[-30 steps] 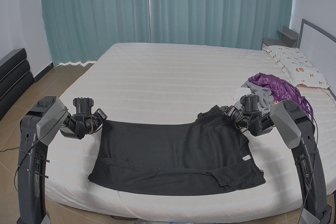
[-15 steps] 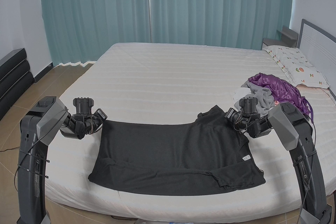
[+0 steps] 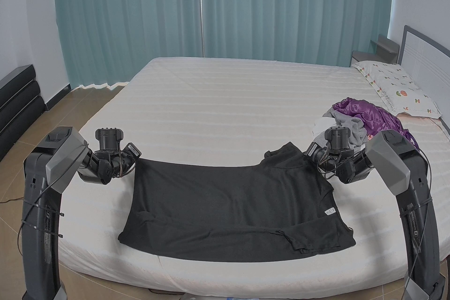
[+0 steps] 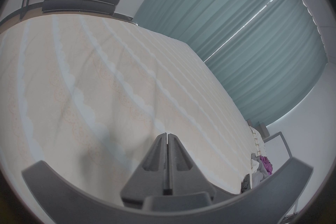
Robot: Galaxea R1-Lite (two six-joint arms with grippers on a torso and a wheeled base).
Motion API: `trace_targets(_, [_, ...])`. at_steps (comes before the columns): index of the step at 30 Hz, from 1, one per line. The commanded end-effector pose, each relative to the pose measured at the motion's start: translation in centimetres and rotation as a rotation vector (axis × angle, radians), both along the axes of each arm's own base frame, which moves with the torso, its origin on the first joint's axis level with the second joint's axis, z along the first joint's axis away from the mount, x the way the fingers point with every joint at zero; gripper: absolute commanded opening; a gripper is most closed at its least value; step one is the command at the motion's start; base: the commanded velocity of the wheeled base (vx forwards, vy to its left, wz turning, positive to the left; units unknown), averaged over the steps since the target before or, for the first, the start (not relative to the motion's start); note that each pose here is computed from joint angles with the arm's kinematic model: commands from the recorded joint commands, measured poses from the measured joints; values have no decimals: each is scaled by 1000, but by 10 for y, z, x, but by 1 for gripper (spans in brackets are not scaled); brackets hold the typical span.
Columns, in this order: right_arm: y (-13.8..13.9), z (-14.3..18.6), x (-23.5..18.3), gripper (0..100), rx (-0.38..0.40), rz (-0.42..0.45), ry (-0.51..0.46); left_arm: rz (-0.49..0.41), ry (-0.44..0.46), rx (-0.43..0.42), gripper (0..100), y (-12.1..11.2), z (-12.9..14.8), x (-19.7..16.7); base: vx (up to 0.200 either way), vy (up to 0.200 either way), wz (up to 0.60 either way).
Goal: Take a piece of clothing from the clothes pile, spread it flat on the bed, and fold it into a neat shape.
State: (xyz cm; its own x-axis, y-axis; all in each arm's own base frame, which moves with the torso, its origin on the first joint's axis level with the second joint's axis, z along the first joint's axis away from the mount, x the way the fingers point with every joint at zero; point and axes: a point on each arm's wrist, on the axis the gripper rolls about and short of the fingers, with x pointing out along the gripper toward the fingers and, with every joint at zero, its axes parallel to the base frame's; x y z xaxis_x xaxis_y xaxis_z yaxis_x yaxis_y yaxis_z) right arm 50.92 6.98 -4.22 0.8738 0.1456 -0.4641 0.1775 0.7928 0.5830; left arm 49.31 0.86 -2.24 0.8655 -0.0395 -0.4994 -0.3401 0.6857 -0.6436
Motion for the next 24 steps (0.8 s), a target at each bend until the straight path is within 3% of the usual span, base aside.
trace_targets(1, [-12,32,-14,0,26,-13,-31,12,-25,-13,0,3,16,-2,0,0,0])
trace_targets(10, [-34,52,-33,0,95,-16,-49,15,-32,-15,0,4,24,-6,0,0,0])
trace_targets(14, [-36,52,-46,0,112,21,-23,13,-34,-13,0,4,27,-7,0,0,0])
trace_targets(24, [-49,66,-59,0,138,6,-57,10,-43,-15,0,4,39,-15,0,0,0])
